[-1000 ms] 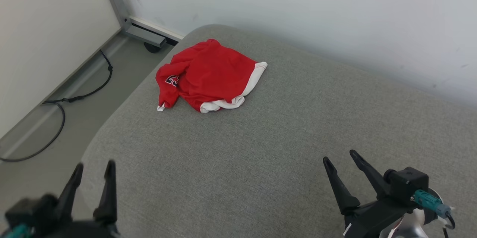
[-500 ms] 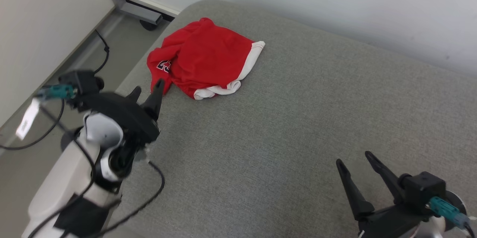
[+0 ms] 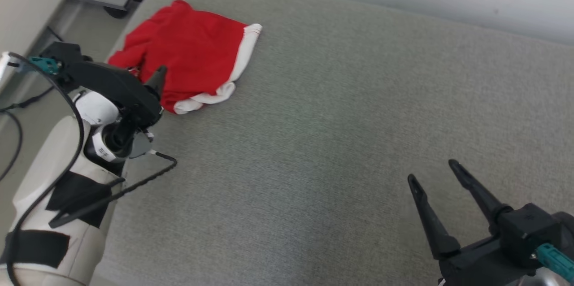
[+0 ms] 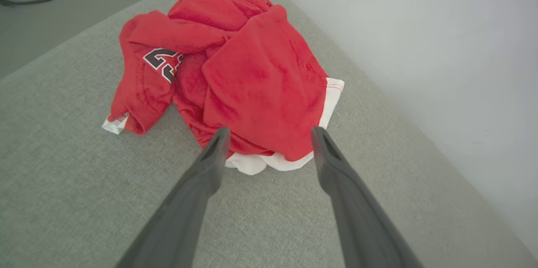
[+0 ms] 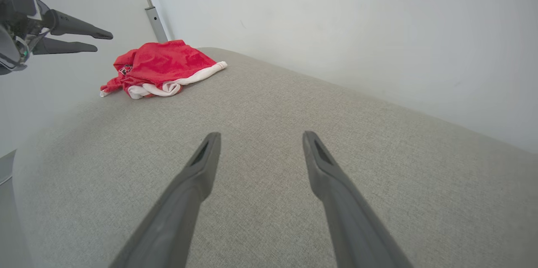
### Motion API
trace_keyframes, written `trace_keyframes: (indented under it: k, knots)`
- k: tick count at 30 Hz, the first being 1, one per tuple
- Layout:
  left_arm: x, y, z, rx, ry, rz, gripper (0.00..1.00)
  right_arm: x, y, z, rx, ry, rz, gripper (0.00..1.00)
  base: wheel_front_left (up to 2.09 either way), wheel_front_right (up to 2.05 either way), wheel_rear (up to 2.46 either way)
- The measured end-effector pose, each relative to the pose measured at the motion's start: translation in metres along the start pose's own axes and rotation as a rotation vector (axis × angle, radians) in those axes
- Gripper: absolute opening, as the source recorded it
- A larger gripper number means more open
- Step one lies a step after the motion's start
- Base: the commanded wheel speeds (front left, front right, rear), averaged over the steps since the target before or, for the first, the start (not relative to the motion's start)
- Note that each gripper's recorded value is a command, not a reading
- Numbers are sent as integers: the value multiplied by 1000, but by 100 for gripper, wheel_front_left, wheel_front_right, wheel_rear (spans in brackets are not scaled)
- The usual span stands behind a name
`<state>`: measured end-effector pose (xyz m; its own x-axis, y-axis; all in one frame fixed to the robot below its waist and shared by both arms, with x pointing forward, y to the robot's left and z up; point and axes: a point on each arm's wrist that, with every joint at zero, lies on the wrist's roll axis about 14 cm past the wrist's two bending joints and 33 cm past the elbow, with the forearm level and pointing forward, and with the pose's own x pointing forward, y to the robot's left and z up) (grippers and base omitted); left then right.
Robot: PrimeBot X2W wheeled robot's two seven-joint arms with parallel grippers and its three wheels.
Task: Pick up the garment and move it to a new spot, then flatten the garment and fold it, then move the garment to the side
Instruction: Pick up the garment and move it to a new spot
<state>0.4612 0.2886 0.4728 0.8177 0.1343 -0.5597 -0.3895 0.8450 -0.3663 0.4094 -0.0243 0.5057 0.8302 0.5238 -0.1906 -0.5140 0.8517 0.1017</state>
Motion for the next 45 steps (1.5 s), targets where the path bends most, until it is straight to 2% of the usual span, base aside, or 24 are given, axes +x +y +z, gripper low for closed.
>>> trace_keyframes:
  k: [5,11,21,22,25,30,36,40,45]
  knots:
    - [32,6,-28,27,103,44,100,0,-22,1,-15,8,-63,100,0,0,0]
    - [61,13,-56,50,186,84,100,2,-38,-16,-8,63,-103,100,0,0,0]
    - [77,24,-79,37,226,117,100,-2,-44,-24,-9,101,-128,100,0,0,0]
    - [77,24,-79,38,222,118,67,-3,-44,-24,-12,101,-129,100,0,0,0]
    - [75,25,-76,41,196,118,0,-5,-42,-22,-18,99,-128,100,0,0,0]
    - [66,21,-57,58,119,102,0,-8,-32,-15,-11,77,-103,100,0,0,0]
    - [50,2,-15,147,-12,40,0,-16,-19,-4,15,25,-73,100,0,0,0]
    - [32,-31,21,222,-120,-48,0,-24,-10,7,36,-24,-56,100,0,0,0]
    - [1,-89,63,305,-254,-190,0,-37,-4,20,55,-91,-54,100,0,0,0]
